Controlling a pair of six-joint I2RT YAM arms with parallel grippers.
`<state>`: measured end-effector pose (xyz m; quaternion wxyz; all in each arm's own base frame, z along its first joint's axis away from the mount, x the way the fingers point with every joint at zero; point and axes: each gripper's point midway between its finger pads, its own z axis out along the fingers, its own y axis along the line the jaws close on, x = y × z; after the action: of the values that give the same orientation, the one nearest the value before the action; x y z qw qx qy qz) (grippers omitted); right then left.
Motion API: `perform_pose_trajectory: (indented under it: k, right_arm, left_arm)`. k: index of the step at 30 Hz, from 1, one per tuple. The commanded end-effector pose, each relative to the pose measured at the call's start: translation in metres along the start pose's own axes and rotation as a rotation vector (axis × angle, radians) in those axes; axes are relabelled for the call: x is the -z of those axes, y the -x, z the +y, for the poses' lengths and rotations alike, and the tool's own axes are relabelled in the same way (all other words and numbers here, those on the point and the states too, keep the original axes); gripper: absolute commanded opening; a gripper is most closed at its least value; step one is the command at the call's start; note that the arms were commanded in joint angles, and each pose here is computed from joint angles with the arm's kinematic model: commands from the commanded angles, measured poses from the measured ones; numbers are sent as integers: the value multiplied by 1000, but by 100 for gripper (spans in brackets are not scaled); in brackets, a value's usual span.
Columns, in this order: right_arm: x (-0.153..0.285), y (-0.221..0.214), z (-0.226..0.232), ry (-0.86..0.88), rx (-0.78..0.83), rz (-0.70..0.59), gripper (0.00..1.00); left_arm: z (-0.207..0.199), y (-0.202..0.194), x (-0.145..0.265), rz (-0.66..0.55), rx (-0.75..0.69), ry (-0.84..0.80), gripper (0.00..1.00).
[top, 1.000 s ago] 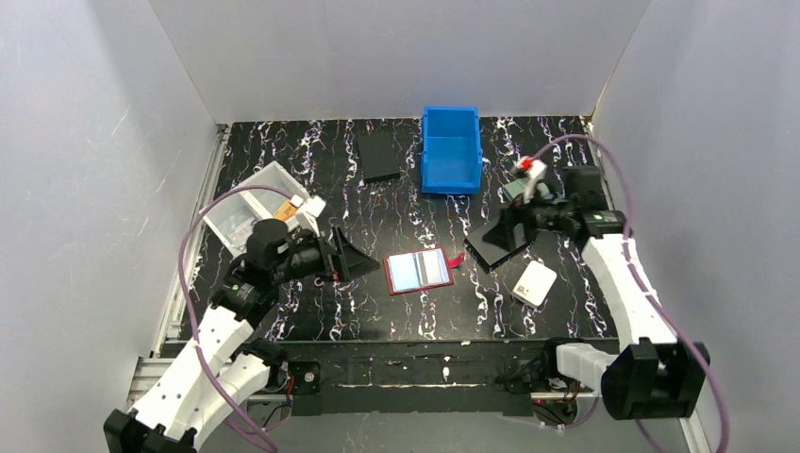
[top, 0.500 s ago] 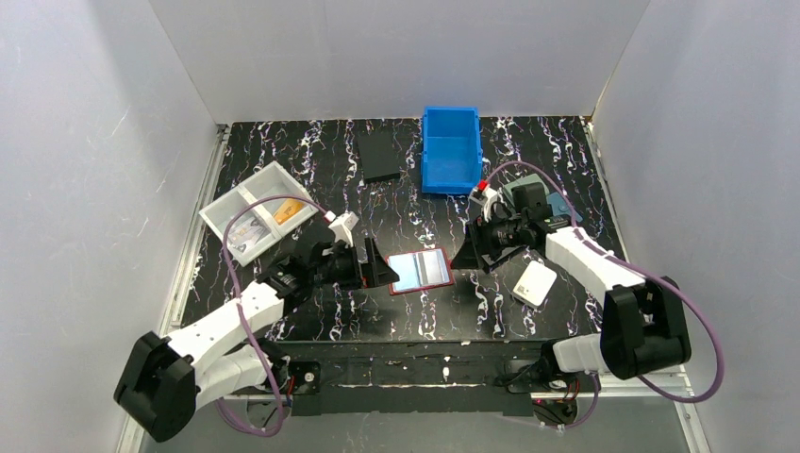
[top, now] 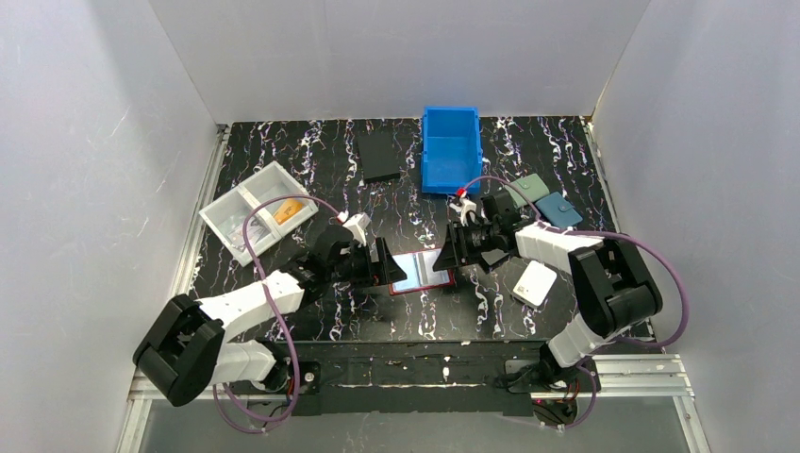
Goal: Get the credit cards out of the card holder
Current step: Reset both arms
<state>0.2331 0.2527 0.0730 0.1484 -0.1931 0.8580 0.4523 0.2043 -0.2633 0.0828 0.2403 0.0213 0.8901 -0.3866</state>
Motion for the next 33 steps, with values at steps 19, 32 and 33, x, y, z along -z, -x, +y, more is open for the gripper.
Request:
perform_pose_trajectory:
  k: [19, 32, 33]
  right_arm:
    - [184, 109, -6, -314, 413, -415, 97]
    - [292, 155, 27, -582, 284, -727, 98]
    - [294, 157, 33, -575, 297, -734, 98]
  left_arm:
    - [22, 67, 108, -289, -107, 186, 98]
    - [-28, 110, 208, -429, -89, 127, 98]
    - [-32, 111, 212, -437, -94, 123, 98]
